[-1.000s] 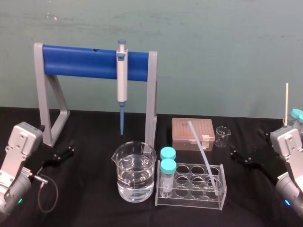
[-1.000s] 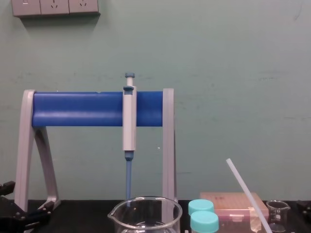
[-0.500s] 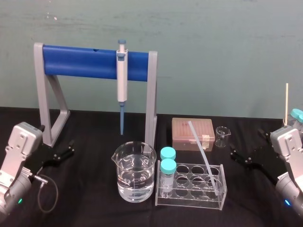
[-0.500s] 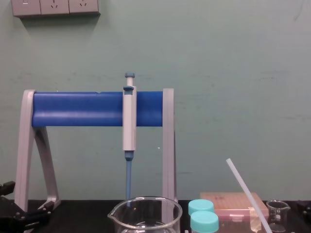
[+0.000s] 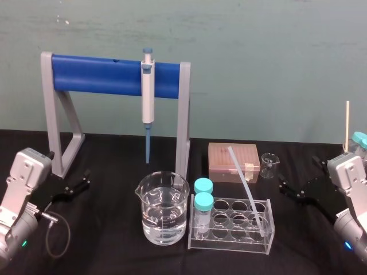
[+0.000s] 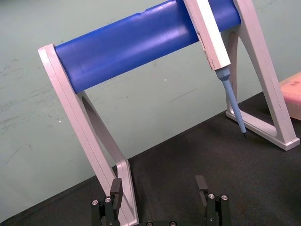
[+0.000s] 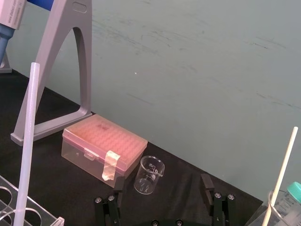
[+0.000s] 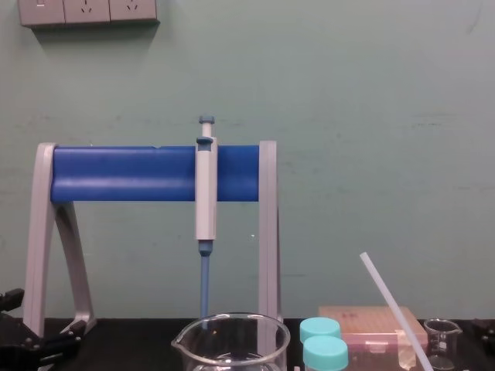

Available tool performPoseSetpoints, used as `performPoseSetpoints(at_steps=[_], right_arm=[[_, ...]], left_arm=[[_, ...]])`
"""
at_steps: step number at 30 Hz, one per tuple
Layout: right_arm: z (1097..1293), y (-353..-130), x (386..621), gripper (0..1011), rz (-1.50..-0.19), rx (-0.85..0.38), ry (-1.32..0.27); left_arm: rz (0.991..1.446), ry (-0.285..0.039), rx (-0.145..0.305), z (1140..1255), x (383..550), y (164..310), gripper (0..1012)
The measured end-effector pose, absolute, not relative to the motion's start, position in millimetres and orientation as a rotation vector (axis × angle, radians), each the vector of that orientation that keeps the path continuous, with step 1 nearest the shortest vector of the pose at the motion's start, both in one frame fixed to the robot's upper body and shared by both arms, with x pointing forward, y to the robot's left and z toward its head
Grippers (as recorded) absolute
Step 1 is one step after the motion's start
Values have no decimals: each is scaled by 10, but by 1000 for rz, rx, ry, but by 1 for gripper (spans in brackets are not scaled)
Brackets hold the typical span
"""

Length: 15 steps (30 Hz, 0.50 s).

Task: Pick up the stirring rod with one hand, then place it down.

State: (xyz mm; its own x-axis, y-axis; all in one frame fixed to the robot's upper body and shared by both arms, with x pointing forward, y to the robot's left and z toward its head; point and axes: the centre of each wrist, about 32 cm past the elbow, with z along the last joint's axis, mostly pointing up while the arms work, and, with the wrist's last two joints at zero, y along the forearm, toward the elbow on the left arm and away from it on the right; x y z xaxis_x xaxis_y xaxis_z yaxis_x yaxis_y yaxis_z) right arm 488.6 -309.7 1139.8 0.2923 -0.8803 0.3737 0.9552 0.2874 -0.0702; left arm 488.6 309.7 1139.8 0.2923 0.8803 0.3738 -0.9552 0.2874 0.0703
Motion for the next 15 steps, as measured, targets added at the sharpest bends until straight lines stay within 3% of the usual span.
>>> performPoseSetpoints(at_steps=[15], right_arm=[[11398,-3096,4886,1003,-1248,-304,-285]], left_arm=[[1248,-285,305,11398,4886,3097,1000]])
